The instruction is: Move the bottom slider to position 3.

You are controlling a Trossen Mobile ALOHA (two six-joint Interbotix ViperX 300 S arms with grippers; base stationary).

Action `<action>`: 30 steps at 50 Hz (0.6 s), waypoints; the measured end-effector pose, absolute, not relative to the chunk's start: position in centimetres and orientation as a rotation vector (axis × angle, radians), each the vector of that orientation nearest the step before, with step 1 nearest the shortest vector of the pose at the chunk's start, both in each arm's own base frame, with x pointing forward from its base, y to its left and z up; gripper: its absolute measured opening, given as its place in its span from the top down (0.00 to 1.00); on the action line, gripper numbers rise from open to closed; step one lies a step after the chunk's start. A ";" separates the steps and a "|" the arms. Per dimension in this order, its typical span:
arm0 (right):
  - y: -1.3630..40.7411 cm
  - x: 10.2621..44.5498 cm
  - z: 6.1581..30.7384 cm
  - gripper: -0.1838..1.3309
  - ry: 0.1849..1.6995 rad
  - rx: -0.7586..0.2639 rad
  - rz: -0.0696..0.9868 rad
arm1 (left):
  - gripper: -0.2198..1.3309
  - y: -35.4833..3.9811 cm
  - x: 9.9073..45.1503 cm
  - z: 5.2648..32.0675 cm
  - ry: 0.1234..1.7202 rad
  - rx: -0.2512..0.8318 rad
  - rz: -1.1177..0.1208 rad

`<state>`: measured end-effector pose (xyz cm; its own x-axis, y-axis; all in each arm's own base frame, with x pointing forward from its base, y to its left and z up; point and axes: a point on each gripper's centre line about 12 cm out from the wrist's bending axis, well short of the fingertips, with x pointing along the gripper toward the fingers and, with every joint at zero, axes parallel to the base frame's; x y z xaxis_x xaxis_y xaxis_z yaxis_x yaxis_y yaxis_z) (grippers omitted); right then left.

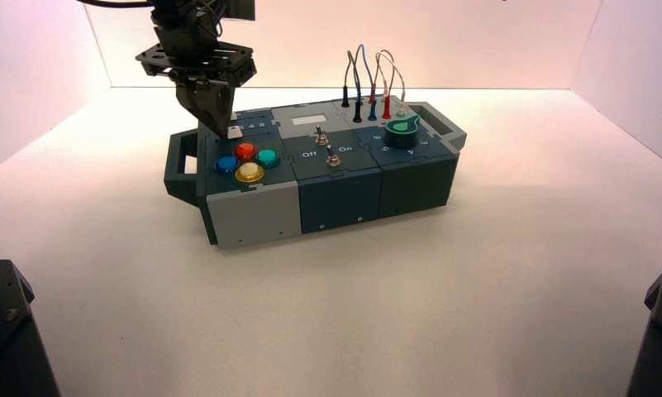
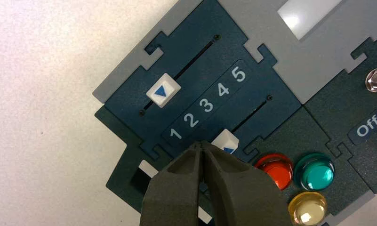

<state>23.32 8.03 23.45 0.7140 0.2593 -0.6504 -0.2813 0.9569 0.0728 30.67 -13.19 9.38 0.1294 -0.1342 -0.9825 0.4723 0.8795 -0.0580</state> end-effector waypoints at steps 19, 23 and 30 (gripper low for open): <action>8.0 23.3 23.5 0.97 0.715 -0.032 0.299 | 0.96 -13.6 30.7 9.3 1.370 0.303 -0.459; 8.0 23.3 23.4 0.97 0.717 -0.031 0.299 | 0.96 -13.6 30.7 9.4 1.369 0.302 -0.458; 8.1 23.4 23.5 0.97 0.716 -0.031 0.300 | 0.96 -13.6 30.7 9.3 1.367 0.303 -0.459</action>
